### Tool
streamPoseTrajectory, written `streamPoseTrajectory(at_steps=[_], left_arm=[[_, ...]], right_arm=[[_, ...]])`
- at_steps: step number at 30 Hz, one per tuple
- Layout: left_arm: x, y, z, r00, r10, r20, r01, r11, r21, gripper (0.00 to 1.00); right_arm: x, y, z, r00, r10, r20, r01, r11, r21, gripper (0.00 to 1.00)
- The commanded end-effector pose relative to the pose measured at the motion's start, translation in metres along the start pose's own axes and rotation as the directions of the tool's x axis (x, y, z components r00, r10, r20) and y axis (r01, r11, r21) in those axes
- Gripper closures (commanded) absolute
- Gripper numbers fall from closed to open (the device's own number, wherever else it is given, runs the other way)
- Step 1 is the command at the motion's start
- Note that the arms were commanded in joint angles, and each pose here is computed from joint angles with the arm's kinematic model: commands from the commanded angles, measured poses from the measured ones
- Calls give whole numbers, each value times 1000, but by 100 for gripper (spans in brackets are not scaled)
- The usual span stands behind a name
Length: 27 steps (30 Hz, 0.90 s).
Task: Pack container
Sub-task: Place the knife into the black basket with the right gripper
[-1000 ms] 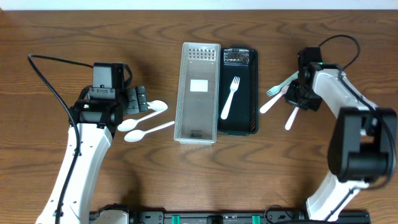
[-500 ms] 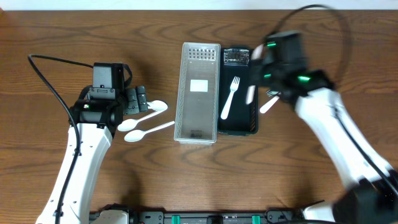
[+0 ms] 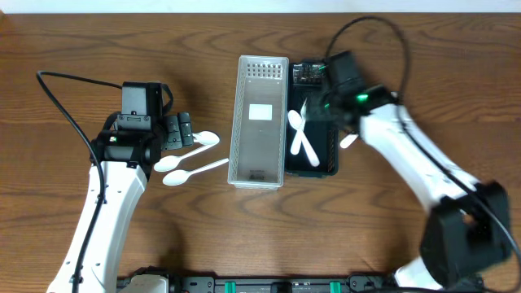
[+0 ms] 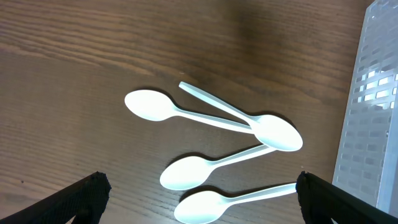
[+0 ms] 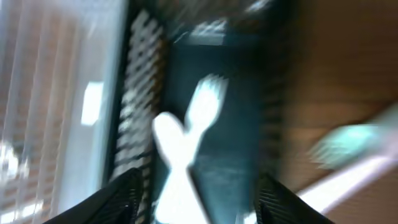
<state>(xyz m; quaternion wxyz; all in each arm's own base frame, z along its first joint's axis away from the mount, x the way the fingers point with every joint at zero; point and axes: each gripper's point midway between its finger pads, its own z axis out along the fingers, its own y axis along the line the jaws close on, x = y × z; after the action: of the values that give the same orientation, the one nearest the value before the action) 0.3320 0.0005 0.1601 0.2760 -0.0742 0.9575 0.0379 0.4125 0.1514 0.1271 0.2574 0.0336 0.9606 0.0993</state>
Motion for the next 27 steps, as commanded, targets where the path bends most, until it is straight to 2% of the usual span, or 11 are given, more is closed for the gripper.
streamPoseTrajectory(at_steps=[1,5,10,17,23,27], left_arm=[[-6,0,-3,1000,10,11,-10,1000,5,2],[-6,0,-3,1000,10,11,-10,1000,5,2],[-6,0,-3,1000,10,11,-10,1000,5,2],[-6,0,-3,1000,10,11,-10,1000,5,2],[-6,0,-3,1000,10,11,-10,1000,5,2],[-6,0,-3,1000,10,11,-10,1000,5,2]], right_arm=[[-44,-63,-41,975,153,160,-175,975,135,40],[-28,-120,-35,955,278,108,-296,923,247,39],[6,-157,4,934,356,-7,-332,877,346,40],[41,-161,61,906,399,-141,-327,872,365,41],[57,-162,85,890,411,-197,-321,873,367,44],[67,-165,91,882,414,-225,-310,869,386,51]])
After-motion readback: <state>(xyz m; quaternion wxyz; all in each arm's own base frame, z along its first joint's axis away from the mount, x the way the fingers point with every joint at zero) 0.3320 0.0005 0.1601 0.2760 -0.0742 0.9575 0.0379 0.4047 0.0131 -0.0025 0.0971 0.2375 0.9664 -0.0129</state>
